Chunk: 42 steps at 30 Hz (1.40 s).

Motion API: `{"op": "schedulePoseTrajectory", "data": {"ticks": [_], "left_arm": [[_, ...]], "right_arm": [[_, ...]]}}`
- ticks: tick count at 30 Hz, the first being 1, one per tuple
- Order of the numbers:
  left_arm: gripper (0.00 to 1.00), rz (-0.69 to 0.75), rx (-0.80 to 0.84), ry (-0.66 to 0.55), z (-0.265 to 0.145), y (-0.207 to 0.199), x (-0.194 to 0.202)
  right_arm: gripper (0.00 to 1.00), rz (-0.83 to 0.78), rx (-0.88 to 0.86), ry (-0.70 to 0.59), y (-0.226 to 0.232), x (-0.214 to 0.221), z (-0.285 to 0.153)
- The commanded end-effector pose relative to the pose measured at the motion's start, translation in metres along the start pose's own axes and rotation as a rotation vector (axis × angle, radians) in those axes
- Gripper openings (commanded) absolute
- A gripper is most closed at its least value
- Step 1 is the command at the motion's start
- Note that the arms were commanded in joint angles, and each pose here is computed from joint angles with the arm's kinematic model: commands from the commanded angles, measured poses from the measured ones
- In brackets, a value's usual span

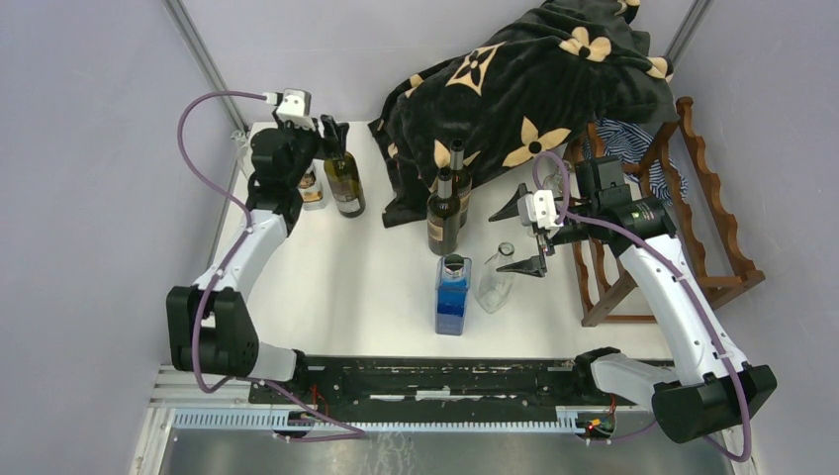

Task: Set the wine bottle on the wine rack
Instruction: Move the wine bottle to the center of the board.

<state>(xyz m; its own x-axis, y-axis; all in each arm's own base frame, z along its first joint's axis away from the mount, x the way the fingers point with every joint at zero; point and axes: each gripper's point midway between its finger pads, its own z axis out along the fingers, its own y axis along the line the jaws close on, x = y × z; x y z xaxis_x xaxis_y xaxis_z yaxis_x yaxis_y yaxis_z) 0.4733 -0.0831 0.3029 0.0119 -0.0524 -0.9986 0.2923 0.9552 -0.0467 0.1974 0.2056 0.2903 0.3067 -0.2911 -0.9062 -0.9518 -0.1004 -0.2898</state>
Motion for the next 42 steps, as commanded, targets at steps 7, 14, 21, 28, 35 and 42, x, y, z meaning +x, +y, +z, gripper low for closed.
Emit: {"op": "schedulePoseTrajectory", "data": {"ticks": [7, 14, 21, 28, 35, 42], "left_arm": [[0.87, -0.105, 0.344, -0.054, -0.085, -0.082, -0.097], [0.89, 0.016, 0.916, -0.139, -0.193, -0.194, -0.063], [0.91, 0.129, 1.082, -0.131, -0.23, -0.251, -0.016], [0.95, 0.148, 1.173, -0.098, -0.232, -0.287, 0.009], [1.0, 0.161, 1.238, -0.042, -0.233, -0.304, 0.026], [1.0, 0.141, 1.249, 0.002, -0.227, -0.315, 0.04]], "right_arm": [[0.98, -0.04, 0.034, 0.037, -0.007, -0.008, -0.006], [0.98, 0.037, 0.062, 0.093, -0.007, 0.013, -0.005], [0.98, 0.054, 0.069, 0.097, -0.008, 0.017, -0.004], [0.98, 0.068, 0.073, 0.1, -0.008, 0.021, -0.003], [0.98, 0.07, 0.071, 0.096, -0.008, 0.022, -0.002], [0.98, 0.077, 0.066, 0.092, -0.008, 0.025, 0.0]]}}
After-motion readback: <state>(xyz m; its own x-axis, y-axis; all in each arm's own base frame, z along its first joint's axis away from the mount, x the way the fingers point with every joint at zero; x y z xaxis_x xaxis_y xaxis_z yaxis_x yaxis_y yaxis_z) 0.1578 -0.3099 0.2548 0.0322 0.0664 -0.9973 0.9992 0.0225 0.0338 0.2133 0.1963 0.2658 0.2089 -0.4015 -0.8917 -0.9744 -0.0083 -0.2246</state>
